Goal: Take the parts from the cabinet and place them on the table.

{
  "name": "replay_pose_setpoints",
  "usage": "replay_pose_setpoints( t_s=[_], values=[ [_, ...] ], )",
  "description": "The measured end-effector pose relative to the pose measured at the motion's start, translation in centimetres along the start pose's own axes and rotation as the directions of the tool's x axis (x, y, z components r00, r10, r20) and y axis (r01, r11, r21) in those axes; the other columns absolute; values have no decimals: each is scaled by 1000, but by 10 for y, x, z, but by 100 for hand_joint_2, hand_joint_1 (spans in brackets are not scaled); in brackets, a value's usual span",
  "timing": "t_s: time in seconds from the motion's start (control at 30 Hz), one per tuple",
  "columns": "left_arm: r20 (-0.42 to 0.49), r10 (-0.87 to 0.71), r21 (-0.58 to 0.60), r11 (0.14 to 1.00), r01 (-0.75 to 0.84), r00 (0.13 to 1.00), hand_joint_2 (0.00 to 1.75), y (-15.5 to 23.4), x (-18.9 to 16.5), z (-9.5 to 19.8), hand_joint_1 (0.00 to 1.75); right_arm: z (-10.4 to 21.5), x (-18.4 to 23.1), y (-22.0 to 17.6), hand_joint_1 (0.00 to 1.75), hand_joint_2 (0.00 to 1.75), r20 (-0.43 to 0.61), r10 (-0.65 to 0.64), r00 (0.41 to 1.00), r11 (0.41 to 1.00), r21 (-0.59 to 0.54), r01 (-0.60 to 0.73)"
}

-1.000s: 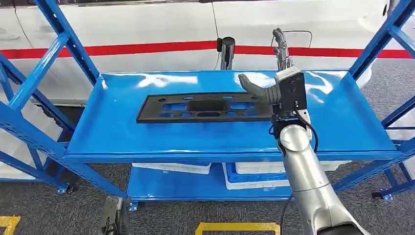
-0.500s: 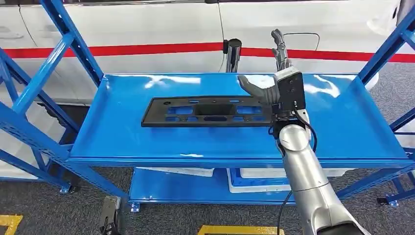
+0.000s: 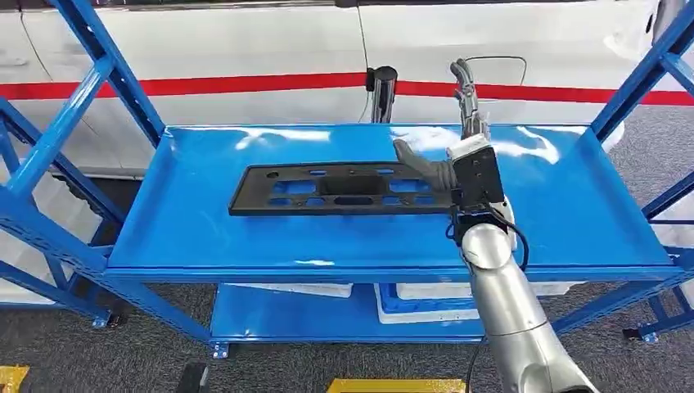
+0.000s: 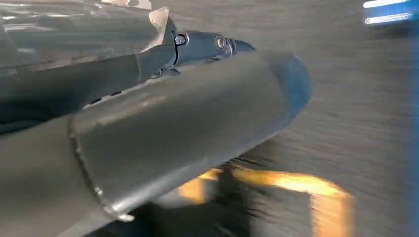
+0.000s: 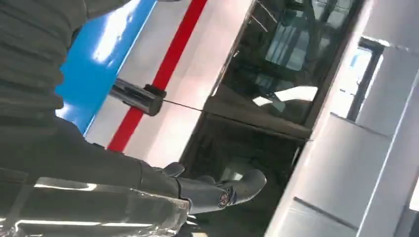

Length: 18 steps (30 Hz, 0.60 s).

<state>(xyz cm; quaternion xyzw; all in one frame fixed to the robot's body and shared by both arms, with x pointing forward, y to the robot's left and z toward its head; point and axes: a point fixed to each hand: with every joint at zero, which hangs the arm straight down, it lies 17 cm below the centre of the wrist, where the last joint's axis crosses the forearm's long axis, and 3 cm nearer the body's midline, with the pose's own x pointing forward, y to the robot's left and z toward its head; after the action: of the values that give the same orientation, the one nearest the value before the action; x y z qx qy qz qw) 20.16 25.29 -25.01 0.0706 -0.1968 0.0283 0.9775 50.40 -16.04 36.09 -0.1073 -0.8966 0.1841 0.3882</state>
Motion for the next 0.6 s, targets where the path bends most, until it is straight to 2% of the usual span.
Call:
replay_pose_setpoints(
  t_s=[0.03,0.07,0.1,0.17,0.33,0.6],
  values=[
    [-105,-15,6,1000,16,994,0,5,-32,2,0,13,2,22,0,175,5,98,995,992,80,-98],
    [-164,-27,9,1000,29,986,0,8,-57,5,0,28,7,44,0,175,19,162,987,977,137,-163],
    [-199,-39,9,999,42,979,0,11,-80,9,0,45,11,67,0,175,26,192,981,962,191,-193],
    [-241,-50,12,998,55,969,0,15,-102,13,0,68,17,102,0,175,33,199,979,940,275,-200],
    [-303,-79,-3,997,82,950,0,13,-120,18,0,101,23,162,0,175,42,202,978,884,422,-201],
    [-310,-85,-5,996,88,947,0,13,-122,19,0,107,33,183,0,175,59,180,982,870,457,-187]
  ],
)
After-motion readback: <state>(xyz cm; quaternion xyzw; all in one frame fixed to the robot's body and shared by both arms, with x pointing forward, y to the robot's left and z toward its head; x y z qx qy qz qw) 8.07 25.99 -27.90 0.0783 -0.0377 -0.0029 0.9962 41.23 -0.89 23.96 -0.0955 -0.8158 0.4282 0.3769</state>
